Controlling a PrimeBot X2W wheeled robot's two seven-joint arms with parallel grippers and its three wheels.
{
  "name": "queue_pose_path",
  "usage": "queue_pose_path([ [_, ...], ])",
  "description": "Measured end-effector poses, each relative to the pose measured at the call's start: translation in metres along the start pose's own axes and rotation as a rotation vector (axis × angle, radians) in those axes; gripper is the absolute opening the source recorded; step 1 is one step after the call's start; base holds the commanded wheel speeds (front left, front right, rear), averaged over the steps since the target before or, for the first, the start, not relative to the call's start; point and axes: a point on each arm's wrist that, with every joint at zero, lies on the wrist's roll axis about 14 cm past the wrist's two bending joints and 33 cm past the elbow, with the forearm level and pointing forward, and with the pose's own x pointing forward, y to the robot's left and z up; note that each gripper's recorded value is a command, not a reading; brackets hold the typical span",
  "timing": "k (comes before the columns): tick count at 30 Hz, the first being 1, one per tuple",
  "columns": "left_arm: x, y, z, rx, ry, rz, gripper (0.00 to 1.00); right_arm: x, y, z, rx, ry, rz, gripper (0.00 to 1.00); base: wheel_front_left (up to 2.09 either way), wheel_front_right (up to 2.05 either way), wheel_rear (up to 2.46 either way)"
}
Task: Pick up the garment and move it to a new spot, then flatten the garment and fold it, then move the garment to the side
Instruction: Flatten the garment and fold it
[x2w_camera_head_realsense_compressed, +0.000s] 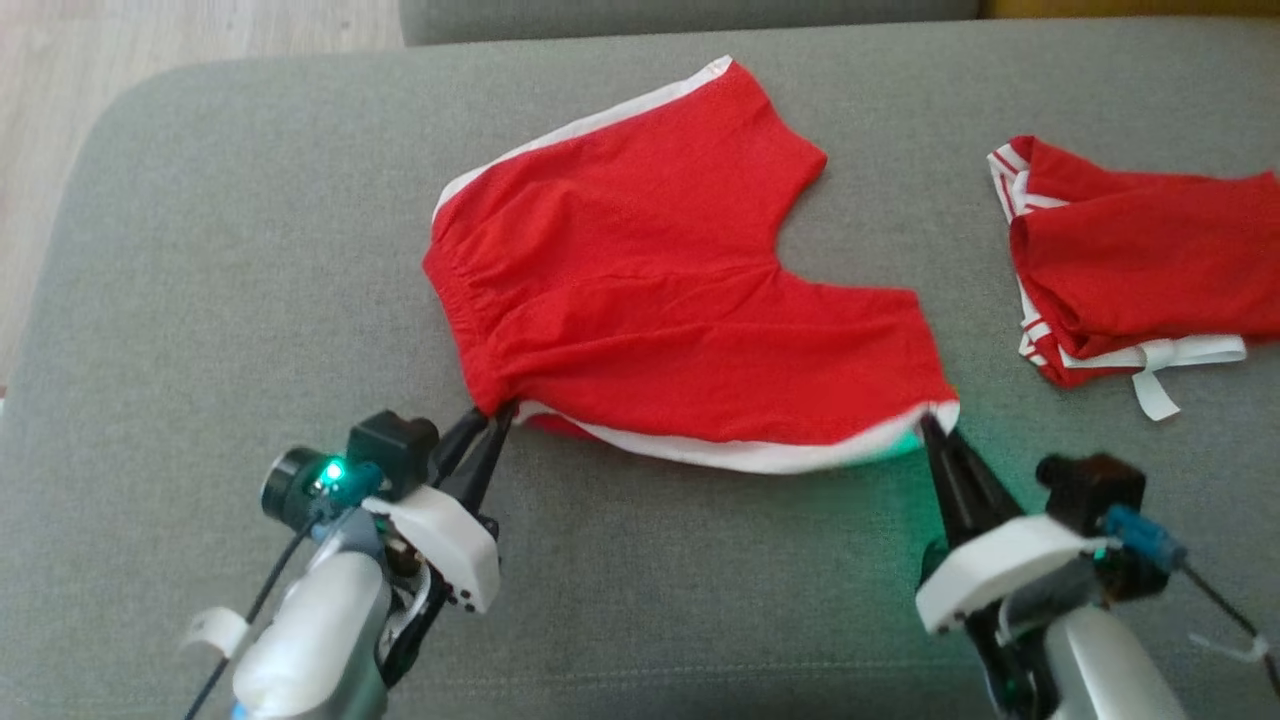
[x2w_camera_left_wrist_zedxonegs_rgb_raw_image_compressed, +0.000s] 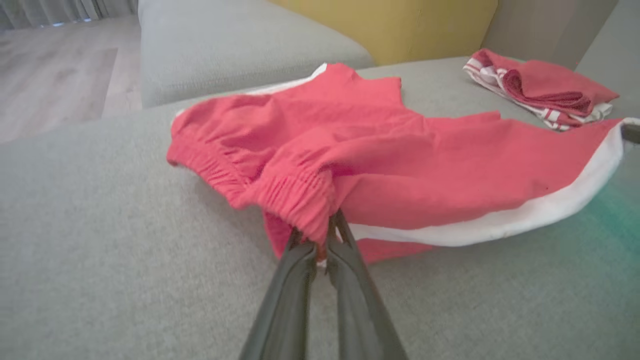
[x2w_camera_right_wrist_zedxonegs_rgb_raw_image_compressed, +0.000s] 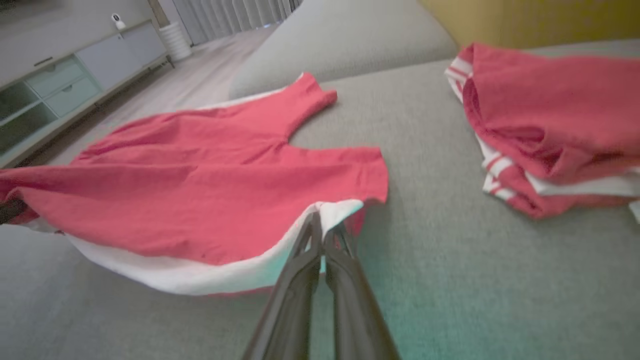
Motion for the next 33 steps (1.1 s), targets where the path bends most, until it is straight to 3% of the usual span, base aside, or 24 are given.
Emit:
queue_pose_path([
  [7, -0.003, 0.009, 0.059, 0.045, -0.163, 0.007, 0.0, 0.007, 0.017, 0.101, -0.088, -0.274, 0.053, 0.0, 0.0, 0.0, 0.0],
  [14, -0.009, 0.007, 0.185, 0.184, -0.428, -0.024, 0.0, -0.012, 0.03, 0.214, -0.214, -0.523, 0.101, 0.0, 0.0, 0.0, 0.0],
  [18, -0.029, -0.004, 0.236, 0.233, -0.545, -0.04, 0.0, -0.031, 0.044, 0.257, -0.241, -0.625, 0.129, 0.0, 0.0, 0.0, 0.0],
  [26, -0.07, -0.014, 0.288, 0.251, -0.662, -0.02, 0.0, -0.063, 0.052, 0.286, -0.229, -0.674, 0.134, 0.0, 0.0, 0.0, 0.0],
  [33, -0.078, -0.003, 0.292, 0.255, -0.636, 0.015, 0.0, -0.063, 0.054, 0.28, -0.201, -0.613, 0.128, 0.0, 0.0, 0.0, 0.0],
])
